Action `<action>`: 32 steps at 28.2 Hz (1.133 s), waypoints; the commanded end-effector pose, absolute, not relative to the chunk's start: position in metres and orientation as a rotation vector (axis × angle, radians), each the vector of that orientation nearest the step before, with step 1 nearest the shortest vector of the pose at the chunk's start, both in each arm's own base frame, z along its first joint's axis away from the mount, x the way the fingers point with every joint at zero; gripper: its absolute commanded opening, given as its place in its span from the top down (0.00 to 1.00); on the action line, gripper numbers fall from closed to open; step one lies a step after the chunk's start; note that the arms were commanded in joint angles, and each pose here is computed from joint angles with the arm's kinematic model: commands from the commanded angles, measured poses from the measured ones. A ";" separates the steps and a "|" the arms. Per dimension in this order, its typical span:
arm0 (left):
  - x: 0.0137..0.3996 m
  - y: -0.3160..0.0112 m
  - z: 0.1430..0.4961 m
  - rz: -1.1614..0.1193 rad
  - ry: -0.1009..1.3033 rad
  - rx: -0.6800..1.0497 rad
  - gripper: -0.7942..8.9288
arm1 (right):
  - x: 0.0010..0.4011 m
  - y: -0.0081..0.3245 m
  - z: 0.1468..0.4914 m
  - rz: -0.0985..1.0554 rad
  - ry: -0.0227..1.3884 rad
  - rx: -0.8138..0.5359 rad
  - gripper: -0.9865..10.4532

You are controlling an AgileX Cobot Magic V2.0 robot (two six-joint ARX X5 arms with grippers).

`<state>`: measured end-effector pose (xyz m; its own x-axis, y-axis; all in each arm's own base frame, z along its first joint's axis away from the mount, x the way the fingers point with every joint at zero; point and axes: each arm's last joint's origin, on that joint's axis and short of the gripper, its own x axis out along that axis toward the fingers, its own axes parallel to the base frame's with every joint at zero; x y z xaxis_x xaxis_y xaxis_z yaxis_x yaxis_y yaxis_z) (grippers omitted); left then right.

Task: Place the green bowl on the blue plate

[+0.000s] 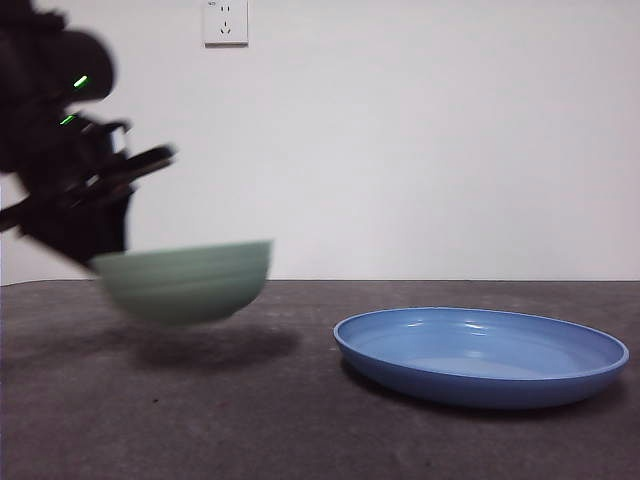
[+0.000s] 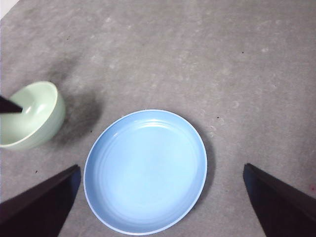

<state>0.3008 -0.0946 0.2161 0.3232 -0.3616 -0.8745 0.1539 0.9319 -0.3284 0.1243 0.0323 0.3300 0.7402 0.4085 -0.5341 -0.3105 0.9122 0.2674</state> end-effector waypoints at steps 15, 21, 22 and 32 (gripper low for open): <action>0.314 -0.275 0.249 -0.649 1.126 -0.020 0.91 | 0.124 0.035 0.335 0.421 0.607 0.149 0.45; 0.318 -0.315 0.216 -0.683 1.189 0.037 0.91 | 0.124 0.035 0.335 0.421 0.608 0.149 0.45; 0.319 -0.317 0.212 -0.681 1.194 0.040 0.91 | 0.124 0.035 0.335 0.421 0.608 0.149 0.45; 0.317 -0.319 0.208 -0.665 1.190 0.097 0.85 | 0.124 0.035 0.335 0.421 0.611 0.148 0.45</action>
<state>0.3168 -0.3100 0.2062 0.1989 -0.4133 -0.8886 0.5039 0.8208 -0.2690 0.1236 0.0339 0.3296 0.7319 0.4181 -0.5380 -0.3218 0.9081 0.2680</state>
